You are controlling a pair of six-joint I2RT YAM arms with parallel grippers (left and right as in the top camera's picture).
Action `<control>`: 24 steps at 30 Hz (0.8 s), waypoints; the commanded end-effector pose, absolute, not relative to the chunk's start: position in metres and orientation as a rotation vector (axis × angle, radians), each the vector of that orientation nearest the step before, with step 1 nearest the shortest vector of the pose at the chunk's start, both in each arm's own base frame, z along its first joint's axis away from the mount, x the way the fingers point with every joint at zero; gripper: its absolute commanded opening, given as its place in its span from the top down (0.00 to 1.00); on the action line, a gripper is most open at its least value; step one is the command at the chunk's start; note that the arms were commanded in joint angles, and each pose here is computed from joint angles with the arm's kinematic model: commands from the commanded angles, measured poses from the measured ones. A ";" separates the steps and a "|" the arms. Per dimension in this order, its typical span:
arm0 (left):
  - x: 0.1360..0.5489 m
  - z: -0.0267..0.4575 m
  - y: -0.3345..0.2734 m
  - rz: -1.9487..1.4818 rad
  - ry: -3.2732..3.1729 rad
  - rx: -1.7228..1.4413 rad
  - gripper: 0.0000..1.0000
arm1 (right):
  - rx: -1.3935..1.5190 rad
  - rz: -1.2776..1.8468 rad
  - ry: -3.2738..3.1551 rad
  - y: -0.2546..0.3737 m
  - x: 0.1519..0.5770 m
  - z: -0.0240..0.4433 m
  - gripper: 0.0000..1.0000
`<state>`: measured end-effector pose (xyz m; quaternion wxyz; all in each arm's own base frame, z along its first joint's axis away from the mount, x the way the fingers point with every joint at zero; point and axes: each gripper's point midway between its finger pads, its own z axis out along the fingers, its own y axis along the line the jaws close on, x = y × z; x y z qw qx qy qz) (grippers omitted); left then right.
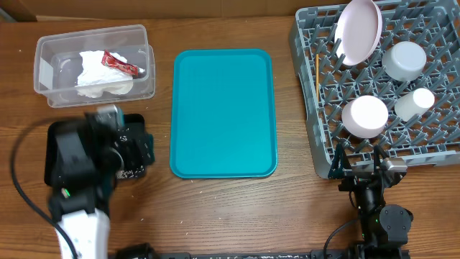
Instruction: Sort waste into correct bins and load items into the dishwasher
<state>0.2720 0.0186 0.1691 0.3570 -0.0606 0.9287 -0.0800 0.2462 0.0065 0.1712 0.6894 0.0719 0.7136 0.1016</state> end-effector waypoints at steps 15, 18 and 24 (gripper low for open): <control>0.256 0.104 -0.006 -0.236 2.055 0.020 0.00 | 0.160 0.215 1.590 0.005 0.246 0.170 0.00; 0.260 0.105 -0.008 -0.210 1.982 0.048 0.00 | 0.160 0.215 1.590 0.005 0.246 0.170 0.00; 0.260 0.107 -0.013 -0.134 1.865 0.084 0.00 | 0.160 0.215 1.590 0.005 0.246 0.170 0.00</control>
